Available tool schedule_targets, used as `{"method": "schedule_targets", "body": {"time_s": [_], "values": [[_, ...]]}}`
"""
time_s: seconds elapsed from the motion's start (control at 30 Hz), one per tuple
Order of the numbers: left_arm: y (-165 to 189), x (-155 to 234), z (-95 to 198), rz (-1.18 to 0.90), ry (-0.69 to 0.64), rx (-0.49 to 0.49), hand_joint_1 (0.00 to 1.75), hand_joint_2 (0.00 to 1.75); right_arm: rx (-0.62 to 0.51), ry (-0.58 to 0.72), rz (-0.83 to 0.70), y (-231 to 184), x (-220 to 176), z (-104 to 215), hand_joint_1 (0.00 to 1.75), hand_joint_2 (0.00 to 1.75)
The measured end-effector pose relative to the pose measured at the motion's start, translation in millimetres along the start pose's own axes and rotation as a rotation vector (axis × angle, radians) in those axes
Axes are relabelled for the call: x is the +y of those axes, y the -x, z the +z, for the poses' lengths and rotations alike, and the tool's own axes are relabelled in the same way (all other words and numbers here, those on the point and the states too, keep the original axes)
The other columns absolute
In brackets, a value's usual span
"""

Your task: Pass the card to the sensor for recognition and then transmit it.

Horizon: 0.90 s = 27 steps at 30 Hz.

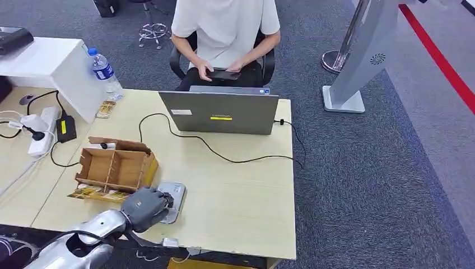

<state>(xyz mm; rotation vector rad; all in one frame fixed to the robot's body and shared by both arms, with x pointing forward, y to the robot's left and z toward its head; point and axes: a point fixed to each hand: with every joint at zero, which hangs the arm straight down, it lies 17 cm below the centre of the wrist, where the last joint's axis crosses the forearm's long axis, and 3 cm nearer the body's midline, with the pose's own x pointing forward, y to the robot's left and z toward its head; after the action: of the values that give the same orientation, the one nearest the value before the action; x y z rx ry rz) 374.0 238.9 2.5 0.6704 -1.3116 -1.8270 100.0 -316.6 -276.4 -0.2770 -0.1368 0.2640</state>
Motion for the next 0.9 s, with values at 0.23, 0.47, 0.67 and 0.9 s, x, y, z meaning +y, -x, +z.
{"method": "schedule_targets", "body": {"time_s": [0.23,0.47,0.67,0.9], "values": [[-5.1,17.2,-16.9,0.021,-0.050,-0.007,1.66,1.75,-0.006,-0.001,0.012,-1.3,0.3,0.1,0.00,0.00],[-8.3,115.8,-56.1,-0.005,-0.295,-0.005,1.66,1.75,-0.016,-0.008,0.040,-4.5,1.3,0.4,0.00,0.00],[27.6,279.0,-75.2,-0.107,-0.666,0.099,1.66,1.75,-0.037,-0.016,0.104,-21.1,1.1,1.6,0.00,0.00],[134.9,421.1,-71.2,-0.183,-0.802,0.373,1.66,1.75,-0.053,-0.028,0.167,-38.6,4.6,4.4,0.00,0.00]]}}
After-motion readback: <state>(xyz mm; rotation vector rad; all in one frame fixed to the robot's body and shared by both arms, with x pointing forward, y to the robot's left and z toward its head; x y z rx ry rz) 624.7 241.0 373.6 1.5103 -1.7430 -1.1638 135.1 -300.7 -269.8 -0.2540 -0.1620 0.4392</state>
